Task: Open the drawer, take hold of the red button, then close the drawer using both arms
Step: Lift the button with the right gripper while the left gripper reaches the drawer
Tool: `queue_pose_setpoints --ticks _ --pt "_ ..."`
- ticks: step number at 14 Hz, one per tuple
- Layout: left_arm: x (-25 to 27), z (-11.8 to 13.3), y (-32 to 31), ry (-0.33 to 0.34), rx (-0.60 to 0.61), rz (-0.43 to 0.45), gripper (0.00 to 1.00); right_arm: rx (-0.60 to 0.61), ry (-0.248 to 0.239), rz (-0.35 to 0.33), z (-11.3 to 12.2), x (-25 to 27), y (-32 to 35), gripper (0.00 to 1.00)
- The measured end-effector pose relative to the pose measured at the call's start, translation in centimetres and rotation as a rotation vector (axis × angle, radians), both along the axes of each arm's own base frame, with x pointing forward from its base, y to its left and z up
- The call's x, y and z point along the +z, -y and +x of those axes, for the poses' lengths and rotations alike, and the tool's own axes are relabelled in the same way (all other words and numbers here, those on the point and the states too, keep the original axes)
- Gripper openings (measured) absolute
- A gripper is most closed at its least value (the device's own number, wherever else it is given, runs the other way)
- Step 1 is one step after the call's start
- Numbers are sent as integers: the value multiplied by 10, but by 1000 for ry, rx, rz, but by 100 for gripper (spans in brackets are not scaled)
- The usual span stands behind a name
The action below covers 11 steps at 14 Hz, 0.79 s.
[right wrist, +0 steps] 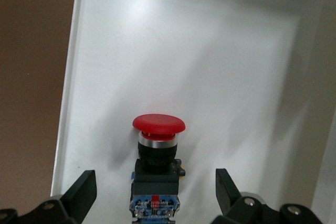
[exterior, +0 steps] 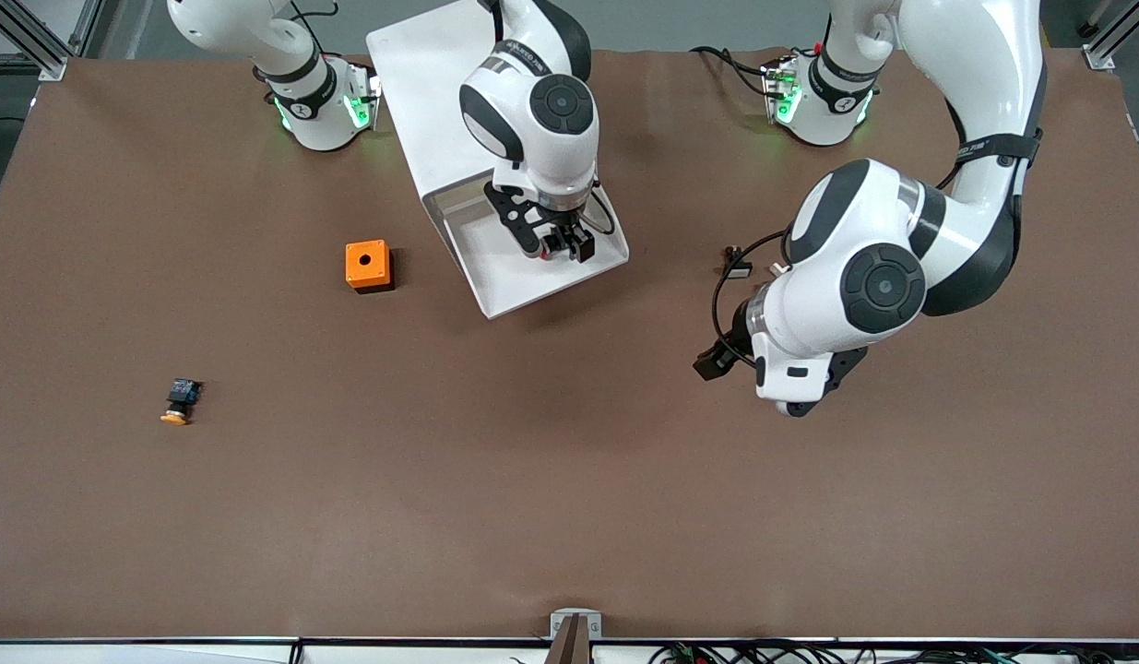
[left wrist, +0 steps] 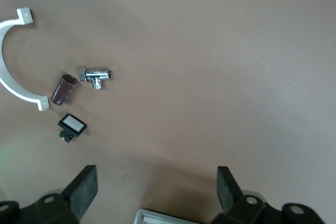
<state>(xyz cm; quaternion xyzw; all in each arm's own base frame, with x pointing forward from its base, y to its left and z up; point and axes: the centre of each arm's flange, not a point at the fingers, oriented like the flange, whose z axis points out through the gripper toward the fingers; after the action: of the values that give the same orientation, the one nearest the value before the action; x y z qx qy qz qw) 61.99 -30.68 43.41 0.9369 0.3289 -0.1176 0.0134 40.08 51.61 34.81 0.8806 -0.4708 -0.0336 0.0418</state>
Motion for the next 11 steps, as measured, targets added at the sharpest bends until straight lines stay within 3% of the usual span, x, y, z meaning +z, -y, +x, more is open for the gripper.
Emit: queue_pose_setpoints --ticks 4,6,11 --pt "-9 -9 20 11 -42 12 100 10 1 0 -4 -6 -6 100" --pt "-10 -12 27 13 -54 13 100 10 2 1 -5 -5 -8 94" --pt "-35 -12 34 42 -53 -3 100 7 3 1 -5 -5 -8 43"
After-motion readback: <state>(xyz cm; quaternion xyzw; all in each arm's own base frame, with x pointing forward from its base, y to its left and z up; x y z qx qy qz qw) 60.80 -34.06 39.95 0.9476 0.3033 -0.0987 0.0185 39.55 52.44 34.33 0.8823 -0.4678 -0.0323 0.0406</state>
